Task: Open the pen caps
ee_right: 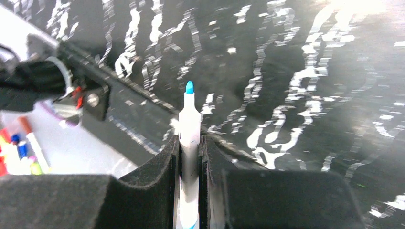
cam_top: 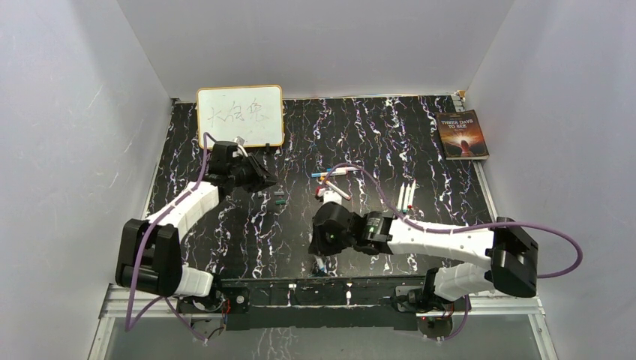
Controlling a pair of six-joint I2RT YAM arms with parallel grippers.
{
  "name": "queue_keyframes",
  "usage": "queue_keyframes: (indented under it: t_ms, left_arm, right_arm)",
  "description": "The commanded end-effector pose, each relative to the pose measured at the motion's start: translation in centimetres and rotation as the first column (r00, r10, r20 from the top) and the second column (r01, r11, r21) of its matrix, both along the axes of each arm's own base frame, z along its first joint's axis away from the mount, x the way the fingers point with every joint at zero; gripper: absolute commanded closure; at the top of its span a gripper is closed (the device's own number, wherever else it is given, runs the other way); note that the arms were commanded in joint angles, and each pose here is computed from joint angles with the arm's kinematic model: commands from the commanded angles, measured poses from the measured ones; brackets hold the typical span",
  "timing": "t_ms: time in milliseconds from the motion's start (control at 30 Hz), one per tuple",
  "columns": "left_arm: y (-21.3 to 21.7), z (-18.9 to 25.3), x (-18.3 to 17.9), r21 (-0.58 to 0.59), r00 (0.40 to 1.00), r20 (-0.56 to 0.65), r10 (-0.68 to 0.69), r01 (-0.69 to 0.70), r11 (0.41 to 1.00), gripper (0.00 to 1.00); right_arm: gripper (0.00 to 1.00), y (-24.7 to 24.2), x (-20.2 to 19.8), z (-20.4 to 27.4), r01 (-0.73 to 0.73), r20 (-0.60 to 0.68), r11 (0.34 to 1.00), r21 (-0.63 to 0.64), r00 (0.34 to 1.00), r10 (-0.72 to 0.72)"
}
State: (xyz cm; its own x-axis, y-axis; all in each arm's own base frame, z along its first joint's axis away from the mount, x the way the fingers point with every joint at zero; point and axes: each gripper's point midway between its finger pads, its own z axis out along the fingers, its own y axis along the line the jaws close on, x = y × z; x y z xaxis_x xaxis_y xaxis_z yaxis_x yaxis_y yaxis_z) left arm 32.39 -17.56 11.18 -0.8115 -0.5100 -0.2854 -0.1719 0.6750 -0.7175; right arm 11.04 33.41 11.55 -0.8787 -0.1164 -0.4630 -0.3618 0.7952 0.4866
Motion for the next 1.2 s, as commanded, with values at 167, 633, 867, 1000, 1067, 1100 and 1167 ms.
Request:
queue_keyframes:
  t_ms: [167, 633, 867, 1000, 1067, 1100, 1167]
  left_arm:
    - [3.5, -1.5, -4.2, 0.166, 0.999, -0.034, 0.013, -0.007, 0.986, 0.99]
    - [3.8, -2.0, -7.6, 0.151, 0.999, -0.049, -0.005, 0.012, 0.988, 0.98]
    - [3.6, -1.8, -7.5, 0.137, 0.999, -0.049, -0.012, 0.019, 0.99, 0.98]
    - [3.6, -1.5, -7.4, 0.142, 0.999, -0.045, -0.012, 0.019, 0.99, 0.98]
    - [3.6, -1.4, -7.4, 0.144, 0.999, -0.045, -0.014, 0.02, 0.989, 0.98]
    - [3.6, -1.3, -7.3, 0.144, 0.999, -0.042, -0.014, 0.02, 0.989, 0.98]
    - [3.6, -1.2, -7.3, 0.145, 0.999, -0.042, -0.016, 0.022, 0.989, 0.98]
  right_arm:
    - [1.0, -10.2, 9.0, 0.1, 0.288, 0.124, 0.93, -0.228, 0.956, -0.266]
    - [0.99, -21.1, 19.5, -1.6, 0.543, 0.158, 0.762, -0.351, 0.837, -0.524]
    - [0.96, -24.9, 22.8, -3.1, 0.599, 0.19, 0.664, -0.446, 0.789, -0.584]
    - [0.92, -25.8, 23.8, -3.8, 0.6, 0.2, 0.639, -0.482, 0.785, -0.586]
    - [0.86, -26.2, 24.0, -4.2, 0.596, 0.201, 0.632, -0.496, 0.787, -0.584]
    - [0.83, -26.3, 24.1, -4.4, 0.593, 0.201, 0.628, -0.504, 0.787, -0.583]
    - [0.81, -26.9, 24.1, -5.0, 0.59, 0.194, 0.619, -0.519, 0.786, -0.587]
